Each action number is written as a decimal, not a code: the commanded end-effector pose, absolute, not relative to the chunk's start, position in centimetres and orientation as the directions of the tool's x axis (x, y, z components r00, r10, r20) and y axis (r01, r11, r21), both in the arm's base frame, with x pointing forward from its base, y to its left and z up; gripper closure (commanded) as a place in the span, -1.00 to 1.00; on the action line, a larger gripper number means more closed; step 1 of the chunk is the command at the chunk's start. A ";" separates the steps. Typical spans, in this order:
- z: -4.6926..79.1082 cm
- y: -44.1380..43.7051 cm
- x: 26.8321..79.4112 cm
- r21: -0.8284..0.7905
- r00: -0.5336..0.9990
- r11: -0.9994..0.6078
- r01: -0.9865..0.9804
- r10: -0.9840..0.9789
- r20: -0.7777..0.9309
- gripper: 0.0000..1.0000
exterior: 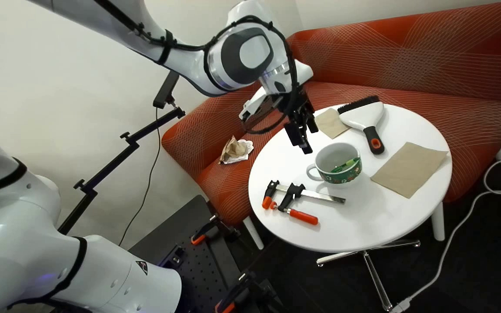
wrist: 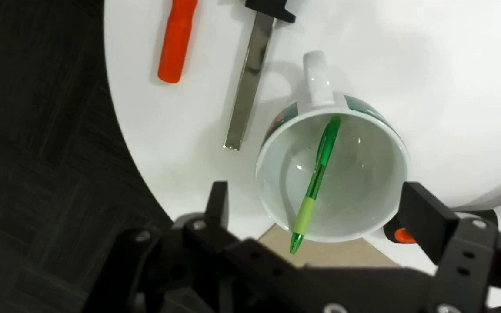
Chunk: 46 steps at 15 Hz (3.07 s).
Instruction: Put the pen on the table
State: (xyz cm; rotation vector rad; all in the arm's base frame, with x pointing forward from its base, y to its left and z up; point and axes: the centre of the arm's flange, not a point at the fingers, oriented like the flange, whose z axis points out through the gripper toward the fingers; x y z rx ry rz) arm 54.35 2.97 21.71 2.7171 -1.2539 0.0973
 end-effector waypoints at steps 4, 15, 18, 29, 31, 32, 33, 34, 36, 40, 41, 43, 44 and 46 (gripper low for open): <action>18.3 2.0 56.5 0.006 0.626 -0.630 -0.776 -0.771 0.116 -0.56; 14.9 1.3 58.6 0.050 0.586 -0.585 -0.810 -0.800 0.128 0.03; 13.6 0.6 59.2 0.068 0.573 -0.569 -0.819 -0.810 0.124 0.02; 13.2 0.4 59.0 0.096 0.543 -0.535 -0.839 -0.819 0.186 1.00; 14.7 0.8 57.9 0.091 0.546 -0.540 -0.837 -0.810 0.216 0.94; 15.6 1.1 57.4 0.094 0.546 -0.541 -0.836 -0.804 0.234 0.94; 16.5 1.4 56.9 0.093 0.547 -0.542 -0.835 -0.800 0.248 0.94; 17.3 1.7 56.3 0.089 0.550 -0.548 -0.832 -0.793 0.263 0.94; 19.3 2.2 55.3 0.088 0.548 -0.549 -0.831 -0.783 0.293 0.94; 23.2 1.9 54.0 0.099 0.596 -0.598 -0.795 -0.742 0.308 0.94; 24.2 1.6 53.8 0.107 0.609 -0.609 -0.786 -0.731 0.308 0.94; 25.8 0.4 53.6 0.153 0.638 -0.624 -0.767 -0.711 0.296 0.94; 26.3 -0.3 53.9 0.179 0.654 -0.632 -0.754 -0.699 0.290 0.94; 26.7 -1.8 54.5 0.241 0.698 -0.655 -0.717 -0.671 0.251 0.94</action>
